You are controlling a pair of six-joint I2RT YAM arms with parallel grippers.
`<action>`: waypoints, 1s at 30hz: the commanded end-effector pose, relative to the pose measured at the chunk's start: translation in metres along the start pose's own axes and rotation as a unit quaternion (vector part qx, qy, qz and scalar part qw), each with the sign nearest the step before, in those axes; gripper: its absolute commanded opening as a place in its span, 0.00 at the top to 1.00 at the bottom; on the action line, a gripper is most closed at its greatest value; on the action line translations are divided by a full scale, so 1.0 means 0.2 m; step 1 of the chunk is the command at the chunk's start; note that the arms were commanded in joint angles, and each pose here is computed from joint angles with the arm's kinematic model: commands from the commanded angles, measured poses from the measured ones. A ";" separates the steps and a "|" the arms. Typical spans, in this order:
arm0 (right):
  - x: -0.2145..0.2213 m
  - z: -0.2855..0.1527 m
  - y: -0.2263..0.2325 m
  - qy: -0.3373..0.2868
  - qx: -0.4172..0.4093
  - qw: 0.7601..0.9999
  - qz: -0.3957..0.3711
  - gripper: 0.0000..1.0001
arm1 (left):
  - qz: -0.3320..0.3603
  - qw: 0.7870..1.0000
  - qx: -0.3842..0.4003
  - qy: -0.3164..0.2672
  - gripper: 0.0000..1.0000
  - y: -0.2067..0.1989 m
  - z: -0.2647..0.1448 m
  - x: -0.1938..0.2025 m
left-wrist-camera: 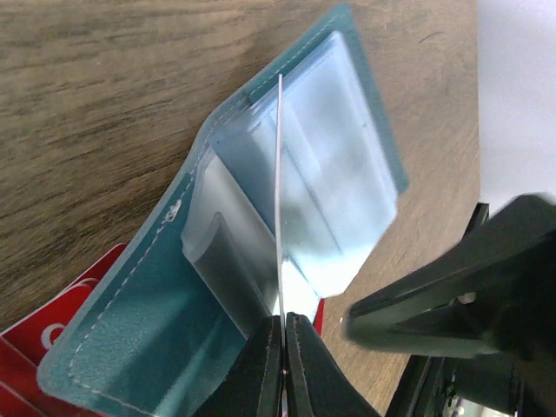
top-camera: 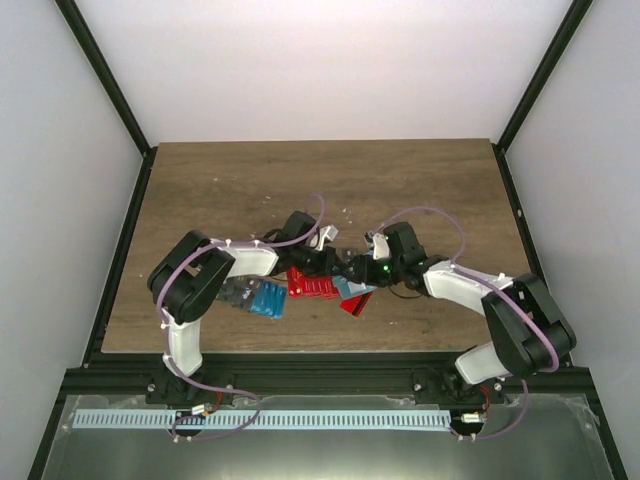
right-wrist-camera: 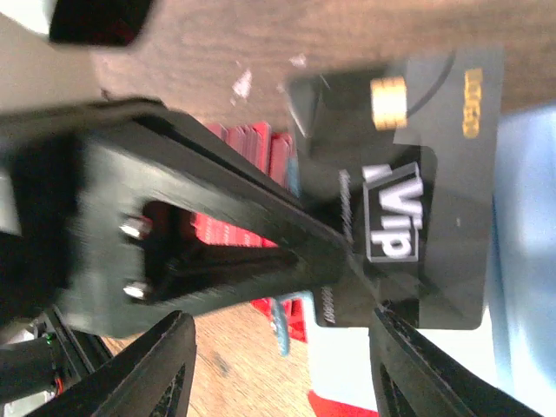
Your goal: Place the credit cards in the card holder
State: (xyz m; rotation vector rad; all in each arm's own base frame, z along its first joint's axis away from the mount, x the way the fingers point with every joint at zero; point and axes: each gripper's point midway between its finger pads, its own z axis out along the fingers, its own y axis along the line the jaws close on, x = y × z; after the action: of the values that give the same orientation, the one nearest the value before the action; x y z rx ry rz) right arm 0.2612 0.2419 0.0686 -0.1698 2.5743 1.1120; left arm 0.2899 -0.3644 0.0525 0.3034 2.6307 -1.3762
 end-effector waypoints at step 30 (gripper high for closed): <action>0.15 -0.14 -0.54 -0.031 0.214 0.966 0.138 0.70 | -0.004 0.997 -0.020 0.079 0.96 0.01 0.01 0.17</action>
State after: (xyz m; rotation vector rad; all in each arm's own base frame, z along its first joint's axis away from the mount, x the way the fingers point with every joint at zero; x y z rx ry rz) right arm 0.2996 0.1503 0.0267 0.2405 2.6247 0.5763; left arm 0.2630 -0.3622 0.0455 0.3579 2.7396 -1.3795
